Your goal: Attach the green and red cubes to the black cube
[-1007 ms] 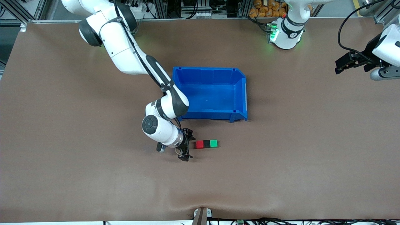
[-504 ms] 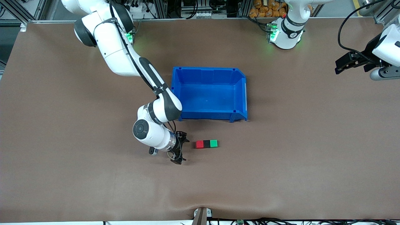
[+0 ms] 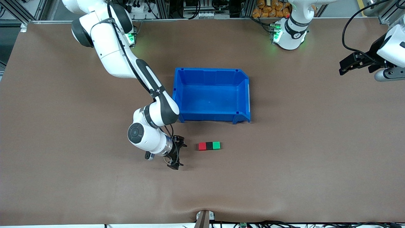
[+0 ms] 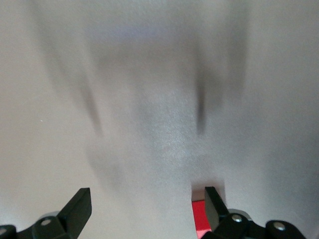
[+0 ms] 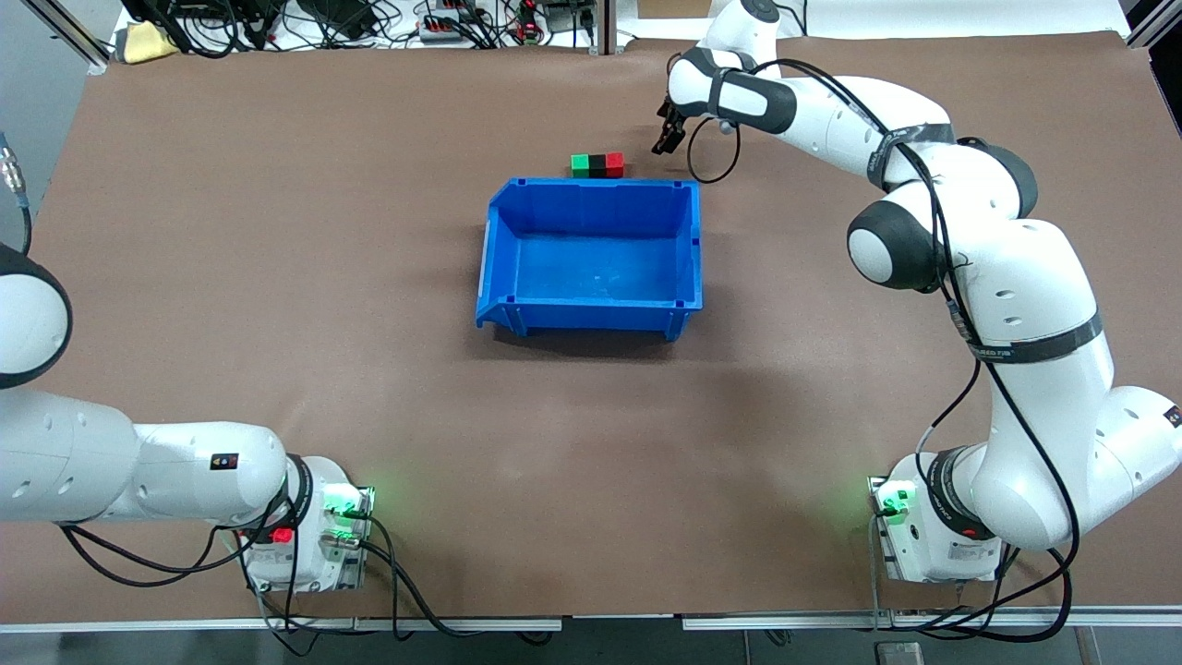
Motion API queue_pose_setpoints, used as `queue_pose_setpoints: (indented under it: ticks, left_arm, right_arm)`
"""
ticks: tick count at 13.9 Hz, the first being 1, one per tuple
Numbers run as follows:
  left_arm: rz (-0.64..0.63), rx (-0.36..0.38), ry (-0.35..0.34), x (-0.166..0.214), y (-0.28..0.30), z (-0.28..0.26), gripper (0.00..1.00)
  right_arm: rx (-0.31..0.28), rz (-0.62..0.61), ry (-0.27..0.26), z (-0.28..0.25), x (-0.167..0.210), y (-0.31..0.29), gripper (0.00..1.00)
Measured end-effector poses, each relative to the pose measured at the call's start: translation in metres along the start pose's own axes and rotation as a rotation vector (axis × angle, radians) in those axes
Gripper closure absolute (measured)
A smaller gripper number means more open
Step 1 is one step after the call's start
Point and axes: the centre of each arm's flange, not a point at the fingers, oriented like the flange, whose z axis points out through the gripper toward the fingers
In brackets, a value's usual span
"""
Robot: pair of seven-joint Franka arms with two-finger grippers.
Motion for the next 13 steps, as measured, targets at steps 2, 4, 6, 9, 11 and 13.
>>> queue_pose_setpoints:
  ticks: [2, 4, 6, 9, 11, 13]
  left_arm:
    - [0.000, 0.000, 0.000, 0.000, 0.000, 0.000, 0.00]
    - [0.000, 0.000, 0.000, 0.000, 0.000, 0.000, 0.00]
    - [0.000, 0.000, 0.000, 0.000, 0.000, 0.000, 0.00]
    - [0.000, 0.000, 0.000, 0.000, 0.000, 0.000, 0.00]
    - [0.000, 0.000, 0.000, 0.000, 0.000, 0.000, 0.00]
    - [0.000, 0.000, 0.000, 0.000, 0.000, 0.000, 0.00]
  right_arm:
    - [0.009, -0.015, 0.018, -0.003, 0.003, -0.003, 0.00]
    - [-0.002, -0.035, 0.026, -0.007, 0.006, -0.005, 0.00]
    - [-0.024, -0.063, 0.032, -0.013, 0.010, -0.007, 0.00]
    - [-0.028, -0.091, 0.042, -0.028, 0.016, -0.015, 0.00]
    - [-0.034, -0.124, 0.069, -0.037, 0.018, -0.018, 0.00]
    - [-0.053, -0.155, 0.094, -0.046, 0.018, -0.018, 0.00]
